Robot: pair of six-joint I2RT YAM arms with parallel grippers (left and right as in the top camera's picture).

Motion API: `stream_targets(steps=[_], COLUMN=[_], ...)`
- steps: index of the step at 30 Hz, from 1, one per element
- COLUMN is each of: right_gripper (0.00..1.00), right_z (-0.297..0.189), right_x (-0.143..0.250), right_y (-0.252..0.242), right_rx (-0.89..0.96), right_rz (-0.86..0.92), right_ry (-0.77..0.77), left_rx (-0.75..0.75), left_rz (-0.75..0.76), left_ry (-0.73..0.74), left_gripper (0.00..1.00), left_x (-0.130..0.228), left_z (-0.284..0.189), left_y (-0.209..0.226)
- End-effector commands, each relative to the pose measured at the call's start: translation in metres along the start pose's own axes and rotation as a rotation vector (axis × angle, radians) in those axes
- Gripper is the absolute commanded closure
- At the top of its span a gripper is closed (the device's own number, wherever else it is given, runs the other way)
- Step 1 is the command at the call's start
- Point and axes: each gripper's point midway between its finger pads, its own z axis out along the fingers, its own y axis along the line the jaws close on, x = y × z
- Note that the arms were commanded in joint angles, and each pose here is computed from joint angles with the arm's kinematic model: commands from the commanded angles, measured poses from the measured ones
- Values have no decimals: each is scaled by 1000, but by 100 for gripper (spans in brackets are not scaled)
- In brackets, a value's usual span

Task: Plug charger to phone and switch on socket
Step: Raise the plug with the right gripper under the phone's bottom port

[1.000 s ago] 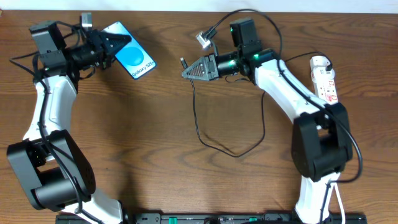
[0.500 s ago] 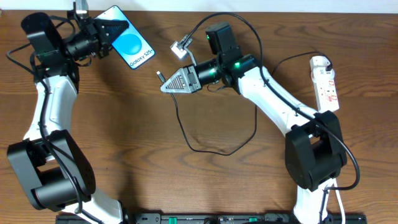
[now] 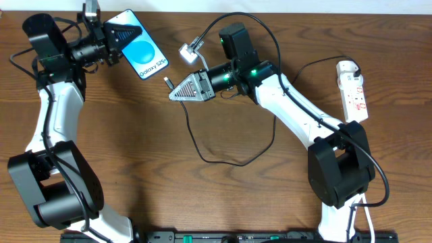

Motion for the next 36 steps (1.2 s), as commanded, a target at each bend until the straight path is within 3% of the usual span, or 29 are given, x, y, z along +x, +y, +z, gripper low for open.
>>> stream_targets(steps=[1,36], right_gripper=[99,99], right_z=[-1,-4], right_x=[-3,-11], right_y=[13,5], right_rx=[-25,21], right_rz=[-23,22], right_ry=[5,-31], left_rx=[24,28], left_rz=[74,112], left_ry=[46,68], left_gripper=[93,93], left_x=[9,17], left_z=[6,23], left_y=[-15,-16])
